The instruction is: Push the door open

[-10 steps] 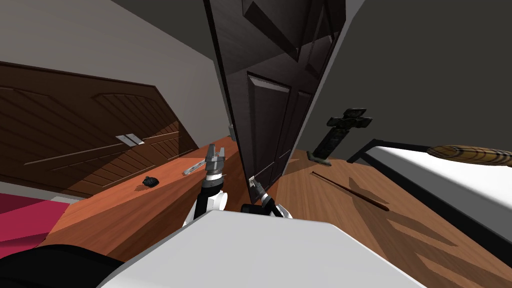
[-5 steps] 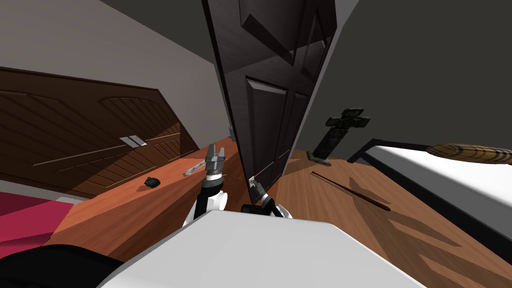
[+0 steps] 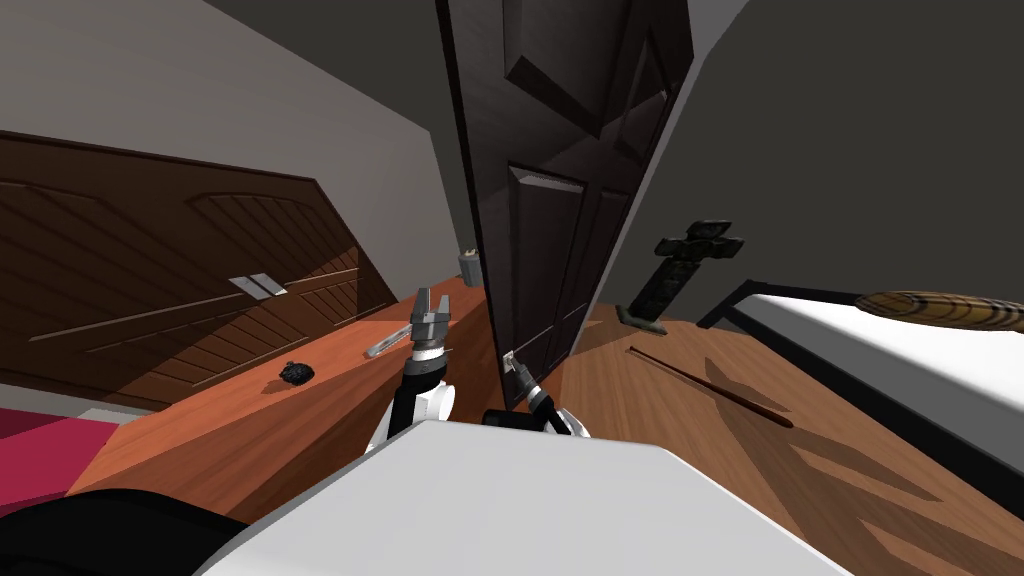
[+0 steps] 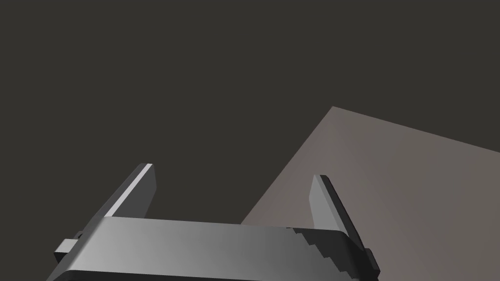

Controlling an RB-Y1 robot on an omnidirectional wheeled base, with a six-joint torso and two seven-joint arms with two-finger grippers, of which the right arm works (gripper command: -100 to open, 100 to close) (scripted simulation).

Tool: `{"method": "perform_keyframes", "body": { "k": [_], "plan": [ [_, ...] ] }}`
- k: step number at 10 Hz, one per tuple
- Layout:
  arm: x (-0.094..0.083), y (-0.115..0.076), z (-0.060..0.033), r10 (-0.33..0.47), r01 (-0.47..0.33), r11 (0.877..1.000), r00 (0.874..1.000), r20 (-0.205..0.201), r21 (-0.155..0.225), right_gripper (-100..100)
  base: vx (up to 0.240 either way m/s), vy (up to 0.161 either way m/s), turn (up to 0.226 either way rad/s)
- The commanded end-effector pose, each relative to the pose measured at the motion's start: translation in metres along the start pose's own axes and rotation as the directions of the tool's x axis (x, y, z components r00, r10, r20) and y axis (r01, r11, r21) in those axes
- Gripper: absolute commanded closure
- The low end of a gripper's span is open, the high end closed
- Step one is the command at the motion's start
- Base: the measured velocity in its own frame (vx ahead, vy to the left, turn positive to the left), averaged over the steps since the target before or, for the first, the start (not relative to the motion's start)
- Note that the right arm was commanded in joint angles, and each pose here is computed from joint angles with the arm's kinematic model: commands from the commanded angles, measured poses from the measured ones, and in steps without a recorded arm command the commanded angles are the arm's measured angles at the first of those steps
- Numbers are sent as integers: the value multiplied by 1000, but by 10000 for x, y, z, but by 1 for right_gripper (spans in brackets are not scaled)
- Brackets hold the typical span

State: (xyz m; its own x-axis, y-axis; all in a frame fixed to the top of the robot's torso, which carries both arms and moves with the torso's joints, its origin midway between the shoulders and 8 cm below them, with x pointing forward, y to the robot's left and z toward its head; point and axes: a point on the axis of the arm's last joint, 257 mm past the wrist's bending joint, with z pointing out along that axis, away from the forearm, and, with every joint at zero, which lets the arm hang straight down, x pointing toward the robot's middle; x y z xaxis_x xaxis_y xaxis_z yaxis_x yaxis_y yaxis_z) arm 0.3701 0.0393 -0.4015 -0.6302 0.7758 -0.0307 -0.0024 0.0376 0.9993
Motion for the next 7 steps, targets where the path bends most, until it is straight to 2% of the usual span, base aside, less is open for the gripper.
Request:
{"method": "perform_keyframes", "body": {
  "k": [1,5,6,7],
  "plan": [
    [-221,-16,-6,-10,10,1000,999,37,4,100,115,198,-44],
    [-494,-33,-37,-17,16,1000,996,92,10,100,113,150,-52],
    [-427,-2,-24,-5,5,1000,997,77,1,-100,-87,49,-85],
    [-421,4,-22,-3,3,1000,997,77,0,-100,-188,-56,-32]
  ]
}}
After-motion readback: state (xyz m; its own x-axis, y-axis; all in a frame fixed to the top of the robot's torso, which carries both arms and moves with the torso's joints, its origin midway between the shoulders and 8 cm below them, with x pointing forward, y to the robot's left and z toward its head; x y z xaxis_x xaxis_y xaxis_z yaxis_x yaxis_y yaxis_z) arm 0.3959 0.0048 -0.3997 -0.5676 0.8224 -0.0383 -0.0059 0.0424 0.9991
